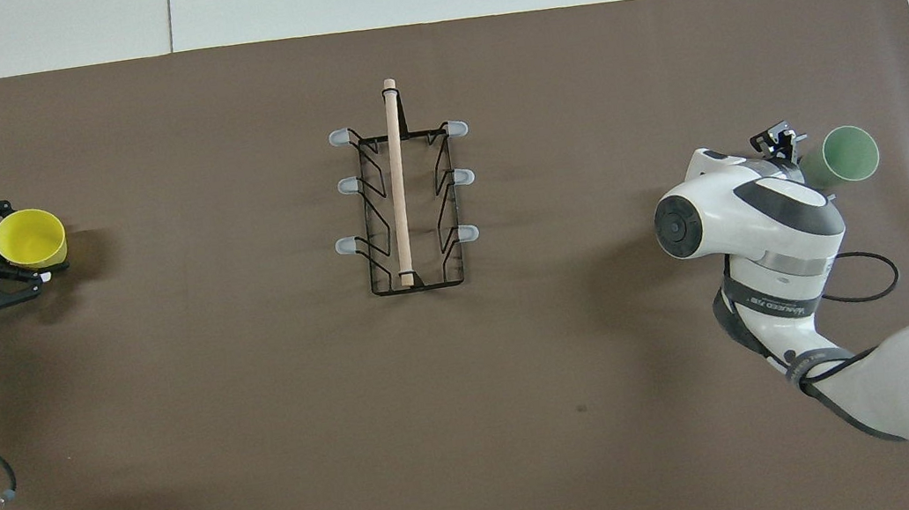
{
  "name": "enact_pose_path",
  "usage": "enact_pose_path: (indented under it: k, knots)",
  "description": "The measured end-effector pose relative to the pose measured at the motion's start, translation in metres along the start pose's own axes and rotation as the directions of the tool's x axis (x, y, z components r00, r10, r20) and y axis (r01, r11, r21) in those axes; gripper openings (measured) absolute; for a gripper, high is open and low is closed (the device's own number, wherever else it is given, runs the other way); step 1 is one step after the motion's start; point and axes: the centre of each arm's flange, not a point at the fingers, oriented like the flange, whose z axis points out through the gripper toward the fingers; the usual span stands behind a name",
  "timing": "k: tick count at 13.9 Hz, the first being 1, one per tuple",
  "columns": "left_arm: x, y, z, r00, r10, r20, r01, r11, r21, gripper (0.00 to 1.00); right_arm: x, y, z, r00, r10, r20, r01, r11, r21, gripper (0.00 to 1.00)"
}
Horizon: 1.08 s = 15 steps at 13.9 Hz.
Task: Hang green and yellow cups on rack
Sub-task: 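Grasp the yellow cup rim with the left gripper, then carry the yellow cup to the rack with the left gripper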
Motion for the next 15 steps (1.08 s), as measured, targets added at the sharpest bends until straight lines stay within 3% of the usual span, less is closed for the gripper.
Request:
enact_pose_path:
  k: [8, 11, 15]
  knots:
    - [-0.04, 0.02, -0.026, 0.997, 0.072, -0.032, -0.074, 0.995, -0.068, 0.65, 0.008, -0.016, 0.015, 0.999, -0.021, 0.04, 0.023, 0.999, -0.049, 1.0]
    - [-0.058, 0.031, -0.041, 0.988, 0.11, -0.108, -0.122, 0.985, -0.118, 0.65, 0.007, -0.02, 0.021, 0.998, -0.032, 0.052, 0.035, 0.998, -0.061, 1.0]
    - [-0.108, 0.035, -0.064, 0.944, 0.237, -0.231, -0.252, 0.967, -0.041, 0.65, 0.003, -0.022, 0.029, 0.998, -0.039, 0.058, 0.043, 0.997, -0.069, 1.0]
